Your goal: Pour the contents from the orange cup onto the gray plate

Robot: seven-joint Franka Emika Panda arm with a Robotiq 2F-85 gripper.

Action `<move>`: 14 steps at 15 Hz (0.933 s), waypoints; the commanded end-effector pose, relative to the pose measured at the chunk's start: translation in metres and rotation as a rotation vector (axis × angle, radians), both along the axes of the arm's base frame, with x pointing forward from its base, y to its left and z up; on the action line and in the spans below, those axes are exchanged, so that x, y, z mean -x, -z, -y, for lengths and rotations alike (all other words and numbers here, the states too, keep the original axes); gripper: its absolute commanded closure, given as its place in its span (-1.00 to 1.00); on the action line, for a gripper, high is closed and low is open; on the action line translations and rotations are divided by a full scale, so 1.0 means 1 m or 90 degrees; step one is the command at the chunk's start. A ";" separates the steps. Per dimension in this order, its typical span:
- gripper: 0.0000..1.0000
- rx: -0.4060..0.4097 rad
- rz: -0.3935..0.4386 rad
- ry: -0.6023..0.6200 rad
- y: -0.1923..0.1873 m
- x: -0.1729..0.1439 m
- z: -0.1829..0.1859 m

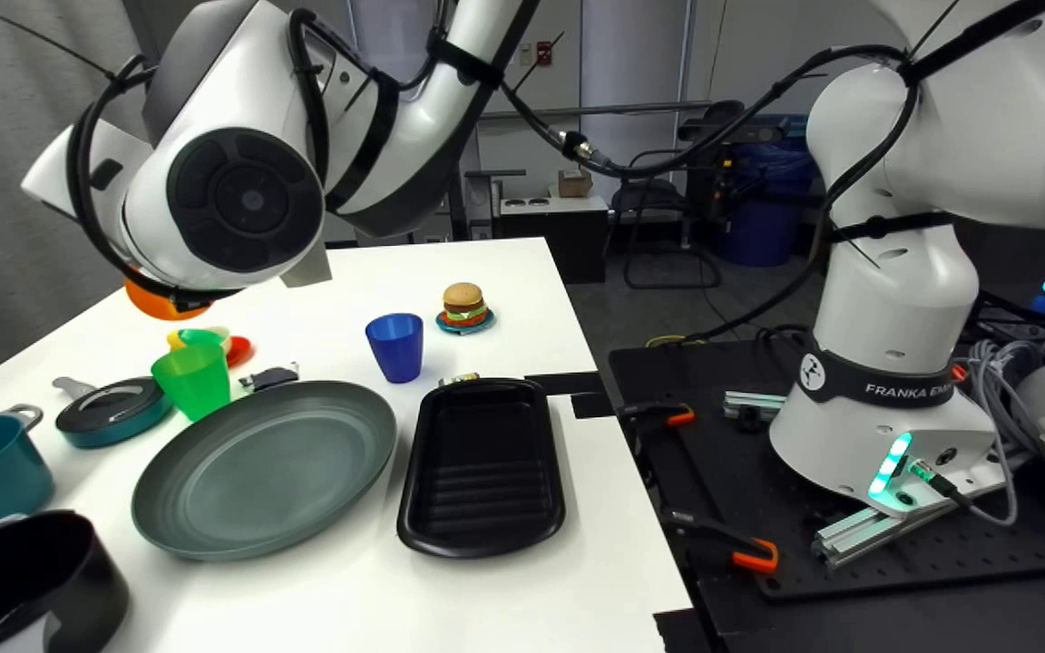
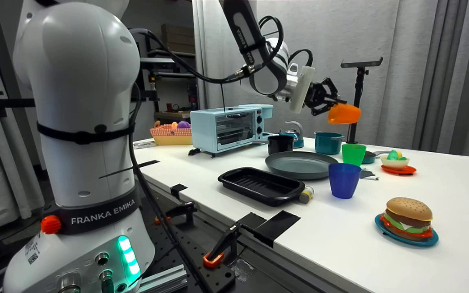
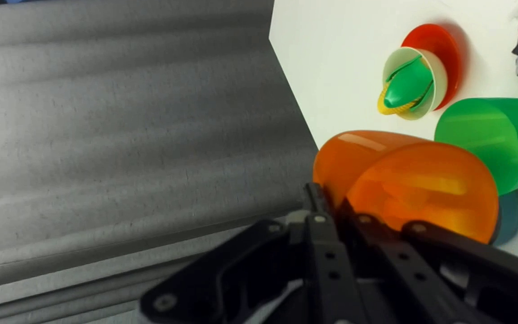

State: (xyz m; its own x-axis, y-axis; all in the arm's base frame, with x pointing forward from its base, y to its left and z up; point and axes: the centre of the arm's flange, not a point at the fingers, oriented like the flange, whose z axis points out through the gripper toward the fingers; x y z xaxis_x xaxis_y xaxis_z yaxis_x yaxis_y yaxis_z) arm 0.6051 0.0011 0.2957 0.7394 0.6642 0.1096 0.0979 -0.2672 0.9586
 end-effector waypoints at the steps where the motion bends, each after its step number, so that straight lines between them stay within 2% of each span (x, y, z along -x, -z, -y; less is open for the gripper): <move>1: 0.99 0.036 0.027 -0.024 -0.006 0.011 0.003; 7: 0.99 0.079 0.021 -0.071 -0.007 0.009 0.001; 14: 0.99 0.105 0.024 -0.093 -0.008 0.009 0.001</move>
State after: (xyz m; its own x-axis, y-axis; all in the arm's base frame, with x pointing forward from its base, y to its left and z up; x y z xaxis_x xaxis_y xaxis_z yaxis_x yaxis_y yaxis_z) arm 0.6040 0.0034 0.2966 0.6540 0.7560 0.0271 0.1123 -0.1324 0.9848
